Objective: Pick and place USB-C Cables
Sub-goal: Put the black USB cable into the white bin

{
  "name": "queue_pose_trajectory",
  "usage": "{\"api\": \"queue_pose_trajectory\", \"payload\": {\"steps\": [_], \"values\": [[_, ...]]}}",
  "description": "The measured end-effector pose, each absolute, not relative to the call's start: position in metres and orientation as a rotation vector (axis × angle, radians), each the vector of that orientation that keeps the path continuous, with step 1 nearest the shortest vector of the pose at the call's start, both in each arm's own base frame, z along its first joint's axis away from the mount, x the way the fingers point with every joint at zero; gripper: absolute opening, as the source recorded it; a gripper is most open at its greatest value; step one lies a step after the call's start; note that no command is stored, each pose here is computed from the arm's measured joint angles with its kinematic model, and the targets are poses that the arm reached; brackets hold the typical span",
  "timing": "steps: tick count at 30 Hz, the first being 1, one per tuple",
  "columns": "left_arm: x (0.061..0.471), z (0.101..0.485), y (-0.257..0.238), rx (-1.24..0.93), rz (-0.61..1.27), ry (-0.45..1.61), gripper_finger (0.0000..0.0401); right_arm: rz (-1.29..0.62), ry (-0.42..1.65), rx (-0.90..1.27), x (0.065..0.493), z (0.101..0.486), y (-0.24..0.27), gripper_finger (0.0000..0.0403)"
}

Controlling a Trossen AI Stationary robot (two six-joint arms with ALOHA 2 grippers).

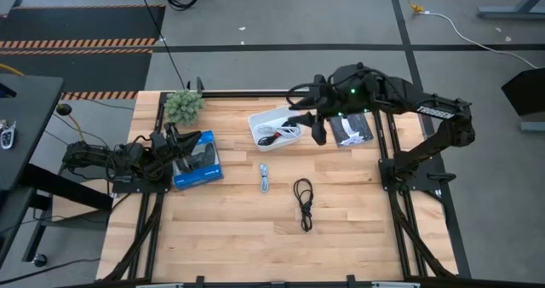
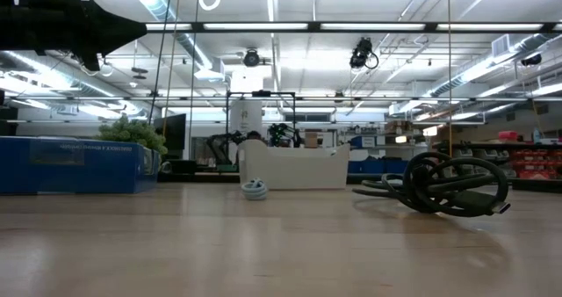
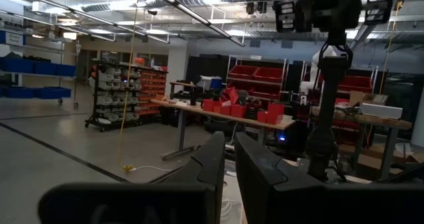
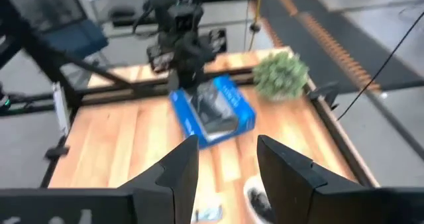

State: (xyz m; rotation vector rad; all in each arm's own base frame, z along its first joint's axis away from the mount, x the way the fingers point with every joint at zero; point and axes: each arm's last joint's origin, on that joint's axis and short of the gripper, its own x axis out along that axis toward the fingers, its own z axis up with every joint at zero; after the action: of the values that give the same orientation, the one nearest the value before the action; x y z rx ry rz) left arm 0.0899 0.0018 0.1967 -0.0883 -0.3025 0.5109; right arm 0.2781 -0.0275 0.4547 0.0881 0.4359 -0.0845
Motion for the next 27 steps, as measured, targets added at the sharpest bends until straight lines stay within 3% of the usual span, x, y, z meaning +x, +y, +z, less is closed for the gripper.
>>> {"api": "queue_pose_trajectory", "payload": {"steps": [11,27], "values": [[0.09,0.197,0.002,-0.088,0.511,-0.303,0.0043,-0.056,0.711,0.103,0.281,0.425,-0.024,0.016],[0.09,0.197,0.002,-0.089,0.511,-0.304,0.0043,0.144,1.021,0.06,0.346,0.349,0.017,0.016]]}}
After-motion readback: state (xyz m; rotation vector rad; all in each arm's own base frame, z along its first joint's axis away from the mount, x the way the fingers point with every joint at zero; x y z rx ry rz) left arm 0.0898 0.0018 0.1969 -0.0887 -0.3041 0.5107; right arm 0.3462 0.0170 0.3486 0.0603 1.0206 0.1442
